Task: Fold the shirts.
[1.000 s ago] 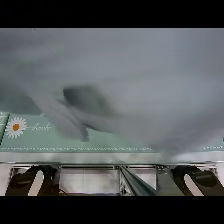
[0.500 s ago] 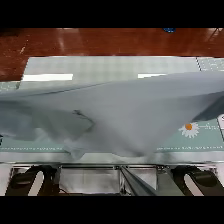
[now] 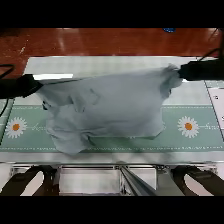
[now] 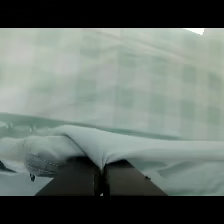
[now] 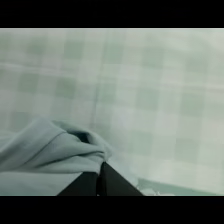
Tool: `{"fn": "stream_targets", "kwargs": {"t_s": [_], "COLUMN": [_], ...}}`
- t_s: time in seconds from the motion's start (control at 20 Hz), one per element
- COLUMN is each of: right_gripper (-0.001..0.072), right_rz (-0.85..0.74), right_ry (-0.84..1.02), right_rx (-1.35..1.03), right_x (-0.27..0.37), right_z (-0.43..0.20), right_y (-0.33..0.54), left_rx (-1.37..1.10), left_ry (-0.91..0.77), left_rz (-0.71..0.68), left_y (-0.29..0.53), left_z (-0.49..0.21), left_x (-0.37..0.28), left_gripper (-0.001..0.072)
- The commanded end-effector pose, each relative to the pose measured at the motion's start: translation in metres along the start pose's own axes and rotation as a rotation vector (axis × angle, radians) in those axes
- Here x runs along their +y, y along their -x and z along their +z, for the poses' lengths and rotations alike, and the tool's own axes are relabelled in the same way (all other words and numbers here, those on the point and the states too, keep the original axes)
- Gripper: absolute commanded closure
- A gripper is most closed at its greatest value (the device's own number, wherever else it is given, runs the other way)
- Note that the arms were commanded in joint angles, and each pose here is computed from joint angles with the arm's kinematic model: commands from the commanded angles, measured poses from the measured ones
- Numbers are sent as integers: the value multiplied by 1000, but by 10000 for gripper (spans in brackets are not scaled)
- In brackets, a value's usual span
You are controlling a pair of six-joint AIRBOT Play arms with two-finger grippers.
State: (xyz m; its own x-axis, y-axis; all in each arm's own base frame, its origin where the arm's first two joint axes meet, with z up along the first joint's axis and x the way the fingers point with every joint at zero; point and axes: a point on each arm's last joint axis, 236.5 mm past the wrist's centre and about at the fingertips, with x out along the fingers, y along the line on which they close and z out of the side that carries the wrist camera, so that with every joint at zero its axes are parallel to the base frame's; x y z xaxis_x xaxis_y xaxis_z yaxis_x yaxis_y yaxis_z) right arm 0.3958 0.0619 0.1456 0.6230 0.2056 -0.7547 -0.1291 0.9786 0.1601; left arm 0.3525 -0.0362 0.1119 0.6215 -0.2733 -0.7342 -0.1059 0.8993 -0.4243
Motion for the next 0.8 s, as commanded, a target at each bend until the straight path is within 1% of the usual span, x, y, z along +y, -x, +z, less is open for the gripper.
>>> {"fn": "stream_targets", "kwargs": {"t_s": [0.0,0.15,0.25,0.3,0.35,0.4,0.45,0.55,0.65,0.75], "right_gripper": [680,679,678,658,448,301,303,305,306,311], "right_rz": [31,55,89,117,151,169,167,149,112,-6], "right_ry": [-61,-127,-224,-280,-332,-355,-361,-372,-367,-352], "right_rx": [15,79,115,122,122,112,113,153,233,295], "right_x": [-9,-13,-13,-12,-10,-11,-19,-45,-76,-114], "right_z": [16,20,21,23,28,35,40,40,21,-14], "right_y": [-99,-163,-191,-199,-202,-199,-190,-159,-118,-82], "left_rx": [30,128,161,165,173,203,251,361,479,561], "left_ry": [135,191,219,223,216,162,87,60,90,165], "left_rz": [-36,-65,-75,-77,-81,-90,-83,5,96,108], "left_y": [-88,-138,-156,-160,-159,-154,-144,-114,-74,-45], "left_z": [16,8,5,7,8,5,2,-5,-26,-61], "left_x": [20,25,26,26,25,23,27,59,103,123], "left_gripper": [690,690,689,650,456,207,196,196,197,197]}}
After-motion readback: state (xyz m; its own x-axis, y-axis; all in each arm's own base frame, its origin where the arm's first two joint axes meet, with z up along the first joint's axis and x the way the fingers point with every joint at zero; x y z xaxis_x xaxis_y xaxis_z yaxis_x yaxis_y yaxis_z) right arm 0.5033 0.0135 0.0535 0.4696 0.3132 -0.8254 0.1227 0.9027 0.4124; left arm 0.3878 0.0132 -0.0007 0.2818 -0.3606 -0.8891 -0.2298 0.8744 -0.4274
